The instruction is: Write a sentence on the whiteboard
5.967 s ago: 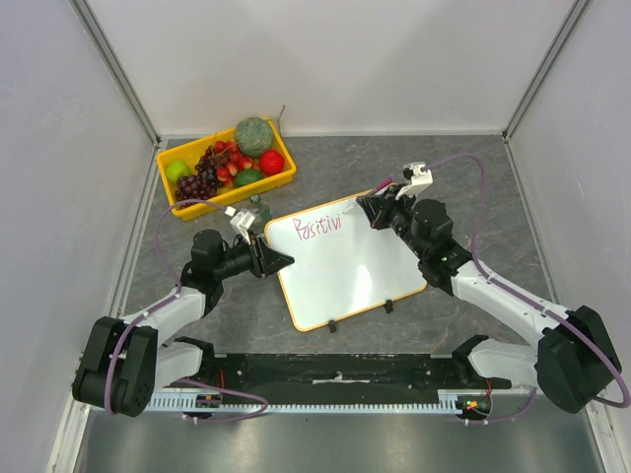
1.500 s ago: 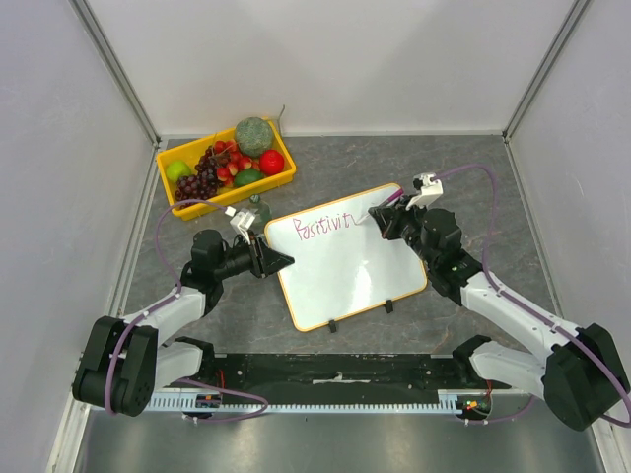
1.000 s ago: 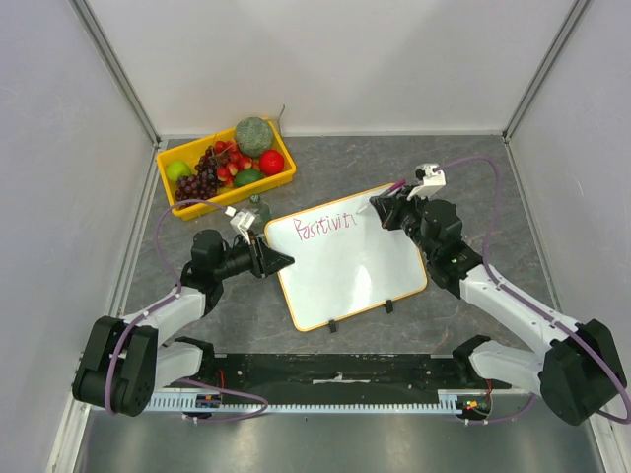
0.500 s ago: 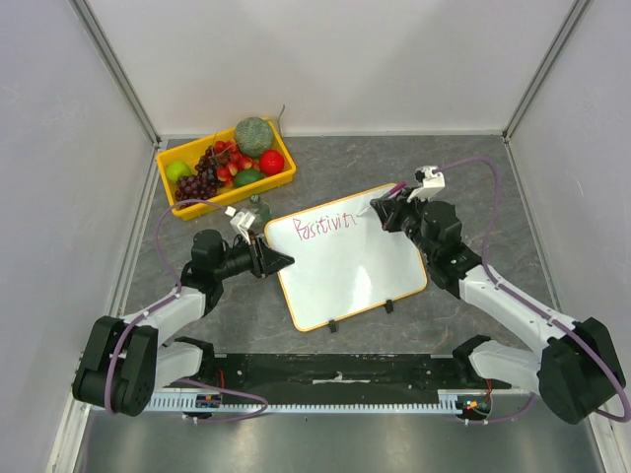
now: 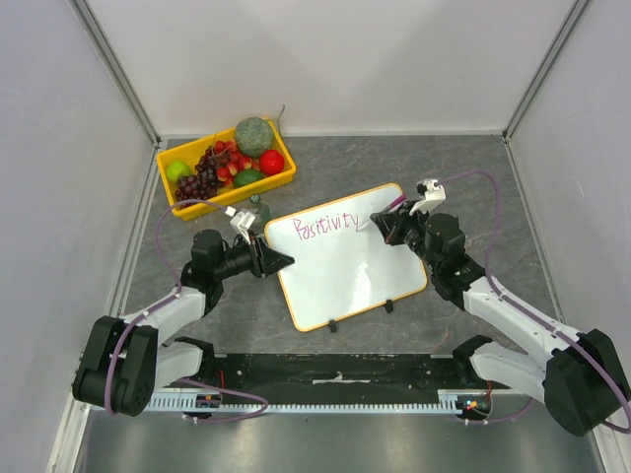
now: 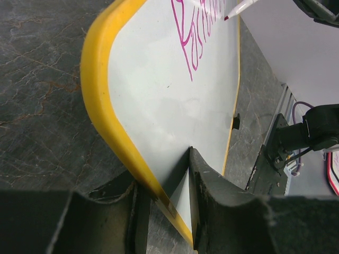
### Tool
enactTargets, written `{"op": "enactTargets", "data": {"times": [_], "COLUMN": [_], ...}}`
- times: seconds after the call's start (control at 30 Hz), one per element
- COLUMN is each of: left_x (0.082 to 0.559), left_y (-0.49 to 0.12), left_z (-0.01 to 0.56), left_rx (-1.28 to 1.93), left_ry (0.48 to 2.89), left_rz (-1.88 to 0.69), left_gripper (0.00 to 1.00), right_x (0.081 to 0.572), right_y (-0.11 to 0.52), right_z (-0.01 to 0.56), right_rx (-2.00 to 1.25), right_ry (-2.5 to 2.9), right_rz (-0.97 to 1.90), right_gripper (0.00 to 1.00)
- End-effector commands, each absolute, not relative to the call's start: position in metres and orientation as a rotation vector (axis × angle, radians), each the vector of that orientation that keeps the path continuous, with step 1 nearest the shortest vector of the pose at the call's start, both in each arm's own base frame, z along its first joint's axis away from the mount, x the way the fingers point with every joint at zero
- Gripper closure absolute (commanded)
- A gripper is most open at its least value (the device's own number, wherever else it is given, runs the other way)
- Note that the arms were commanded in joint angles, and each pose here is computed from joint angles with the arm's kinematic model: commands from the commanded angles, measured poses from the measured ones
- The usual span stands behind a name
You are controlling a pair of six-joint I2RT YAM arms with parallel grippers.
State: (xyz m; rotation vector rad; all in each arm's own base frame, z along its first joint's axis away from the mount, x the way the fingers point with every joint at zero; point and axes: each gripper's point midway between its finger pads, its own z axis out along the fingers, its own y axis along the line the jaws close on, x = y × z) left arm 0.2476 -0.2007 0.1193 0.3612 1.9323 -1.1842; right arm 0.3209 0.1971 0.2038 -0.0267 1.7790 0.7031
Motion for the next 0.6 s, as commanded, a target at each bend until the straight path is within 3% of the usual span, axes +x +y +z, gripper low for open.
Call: {"op": "enactTargets", "data": {"times": [0.0,0.57], "left_x": [0.247,0.246], "left_y": [-0.202,-0.201], "left_z": [0.11,0.11], "left_rx": [0.427,0.427], "left_ry": [1.94,1.94], "left_rz": [-1.142,-1.142], "left_gripper": [0.98,0.98], "right_x": [0.311,0.307], "right_y": [0.197,0.206], "right_z": [0.189,0.272], "right_rx": [-0.036,-0.049], "right_ry": [1.816,1.632], "right_rz": [0.73,0.889], "right_gripper": [1.0,1.0]}}
